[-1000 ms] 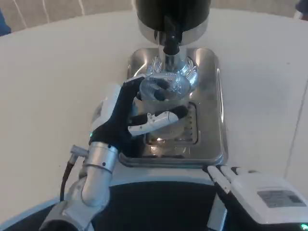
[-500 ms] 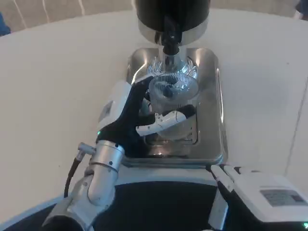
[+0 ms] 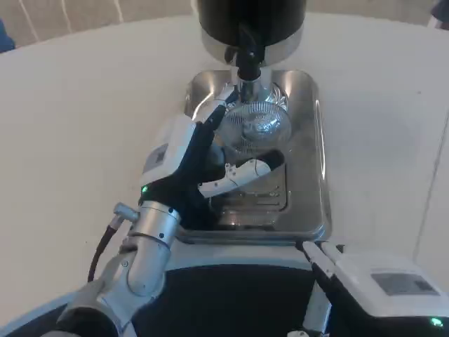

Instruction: Grasp the cup under the faucet to collect the drink, then remove the cup.

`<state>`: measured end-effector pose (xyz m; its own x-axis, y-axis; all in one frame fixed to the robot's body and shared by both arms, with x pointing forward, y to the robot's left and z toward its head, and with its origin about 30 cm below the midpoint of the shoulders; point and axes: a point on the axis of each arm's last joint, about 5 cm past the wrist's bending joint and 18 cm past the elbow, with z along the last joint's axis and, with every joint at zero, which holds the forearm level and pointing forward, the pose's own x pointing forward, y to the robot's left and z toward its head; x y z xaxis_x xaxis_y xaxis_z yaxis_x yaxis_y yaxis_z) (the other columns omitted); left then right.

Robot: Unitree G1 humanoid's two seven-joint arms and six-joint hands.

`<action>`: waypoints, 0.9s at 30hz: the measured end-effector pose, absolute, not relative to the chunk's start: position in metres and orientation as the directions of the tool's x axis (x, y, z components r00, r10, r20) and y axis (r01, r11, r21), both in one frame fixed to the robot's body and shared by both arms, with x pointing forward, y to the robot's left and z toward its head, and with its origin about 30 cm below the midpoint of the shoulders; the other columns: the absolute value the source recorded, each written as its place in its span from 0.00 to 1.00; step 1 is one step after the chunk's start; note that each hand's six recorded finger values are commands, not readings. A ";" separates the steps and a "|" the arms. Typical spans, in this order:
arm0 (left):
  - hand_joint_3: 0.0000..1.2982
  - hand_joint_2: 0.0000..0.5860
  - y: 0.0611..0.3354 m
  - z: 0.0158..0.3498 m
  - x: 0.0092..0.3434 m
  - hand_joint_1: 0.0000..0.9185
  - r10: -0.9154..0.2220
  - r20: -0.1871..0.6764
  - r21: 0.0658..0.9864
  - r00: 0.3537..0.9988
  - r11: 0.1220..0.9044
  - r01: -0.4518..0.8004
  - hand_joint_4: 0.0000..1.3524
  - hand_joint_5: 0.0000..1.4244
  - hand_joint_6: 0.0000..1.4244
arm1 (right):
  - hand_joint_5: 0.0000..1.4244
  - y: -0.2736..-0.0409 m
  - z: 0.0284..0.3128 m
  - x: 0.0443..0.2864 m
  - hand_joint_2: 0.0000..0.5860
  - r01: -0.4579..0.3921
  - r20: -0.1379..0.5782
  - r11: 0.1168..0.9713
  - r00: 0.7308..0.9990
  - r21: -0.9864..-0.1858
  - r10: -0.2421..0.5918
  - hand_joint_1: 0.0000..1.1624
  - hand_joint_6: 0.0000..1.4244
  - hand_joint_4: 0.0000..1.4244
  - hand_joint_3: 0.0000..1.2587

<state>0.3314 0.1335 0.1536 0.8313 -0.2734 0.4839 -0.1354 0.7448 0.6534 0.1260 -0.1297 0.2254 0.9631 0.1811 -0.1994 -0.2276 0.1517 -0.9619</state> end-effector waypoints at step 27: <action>0.09 0.05 0.189 0.157 0.326 0.09 -0.200 0.471 0.622 0.859 0.766 -0.162 0.08 0.20 0.22 | 0.00 -0.124 0.225 0.136 0.73 -0.210 -0.170 0.178 0.962 -0.961 0.213 0.30 0.00 0.00 0.00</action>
<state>0.3256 0.1892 0.1574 0.8593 -0.2003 0.4706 -0.1623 0.7658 0.6223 0.1358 -0.1240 0.2253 0.9620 0.2134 -0.1703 -0.2097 0.1785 -0.9613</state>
